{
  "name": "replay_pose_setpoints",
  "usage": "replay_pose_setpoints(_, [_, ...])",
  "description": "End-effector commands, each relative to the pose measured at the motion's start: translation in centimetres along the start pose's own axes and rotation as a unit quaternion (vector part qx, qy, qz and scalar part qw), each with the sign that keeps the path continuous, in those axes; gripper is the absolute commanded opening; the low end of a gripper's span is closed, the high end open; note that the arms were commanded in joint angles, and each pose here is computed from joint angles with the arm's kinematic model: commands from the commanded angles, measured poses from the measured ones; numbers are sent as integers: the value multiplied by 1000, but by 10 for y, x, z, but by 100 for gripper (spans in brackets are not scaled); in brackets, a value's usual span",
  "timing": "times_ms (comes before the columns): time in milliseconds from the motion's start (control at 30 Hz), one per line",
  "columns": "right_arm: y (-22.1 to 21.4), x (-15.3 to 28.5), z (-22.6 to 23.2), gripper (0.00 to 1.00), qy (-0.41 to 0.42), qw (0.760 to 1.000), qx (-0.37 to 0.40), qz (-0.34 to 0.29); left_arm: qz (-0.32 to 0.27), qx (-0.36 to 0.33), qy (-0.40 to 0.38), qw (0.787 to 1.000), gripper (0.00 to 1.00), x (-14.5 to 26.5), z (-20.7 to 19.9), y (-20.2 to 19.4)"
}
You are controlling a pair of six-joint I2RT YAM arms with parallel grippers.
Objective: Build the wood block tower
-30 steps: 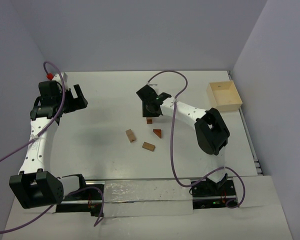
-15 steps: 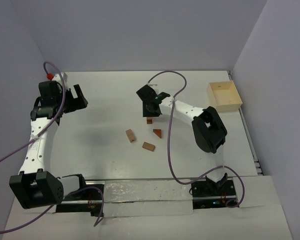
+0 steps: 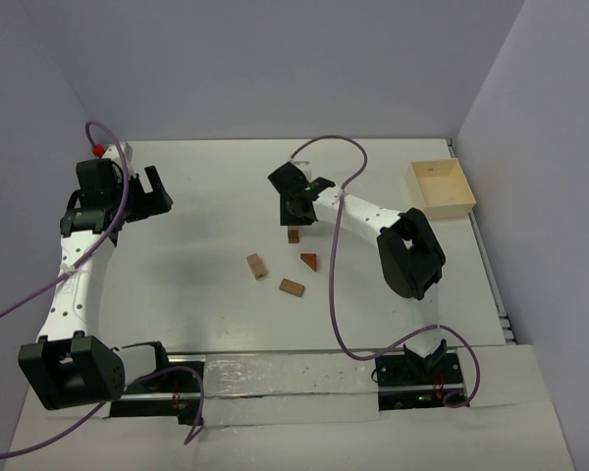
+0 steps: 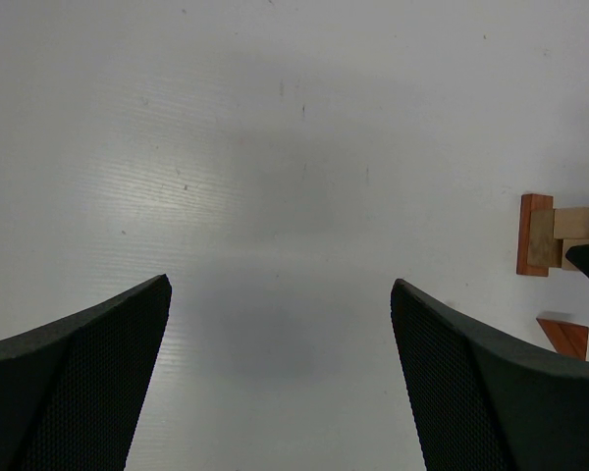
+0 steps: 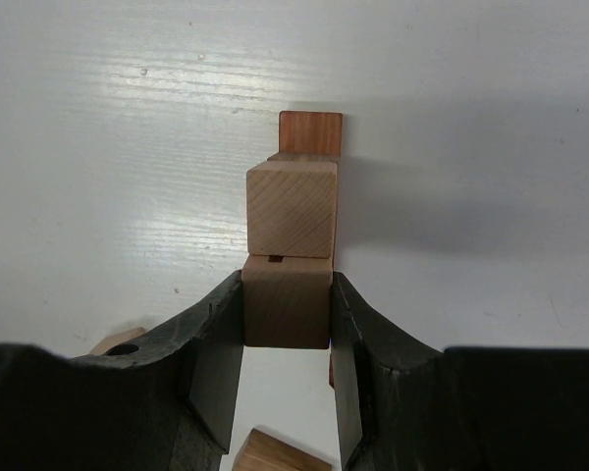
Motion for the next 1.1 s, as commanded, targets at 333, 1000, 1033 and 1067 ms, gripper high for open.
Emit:
replay_pose_setpoints(333, [15,-5,1,0,-2,1000,-8,-12,-34,-7,-8,999,99,7,-2,13])
replay_pose_setpoints(1000, [9,-7,4,14,11,1000,2,3,-30,-8,-13,999,99,5,-3,15])
replay_pose_setpoints(1033, [8,-7,4,16,11,1000,1,4,-31,-7,-13,999,99,5,-3,15])
replay_pose_setpoints(1067, [8,-7,4,17,12,1000,2,4,-31,-7,-13,999,99,5,-3,15])
Point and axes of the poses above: each gripper's point midway between its finger pads, its own x axis back along the fingers, its own z axis along the line the jaws close on, y = z × x, the point moved 4 cm from there along x, back along the fingers, and after that the axes turned 1 degree about -x, right-handed, at the moved point
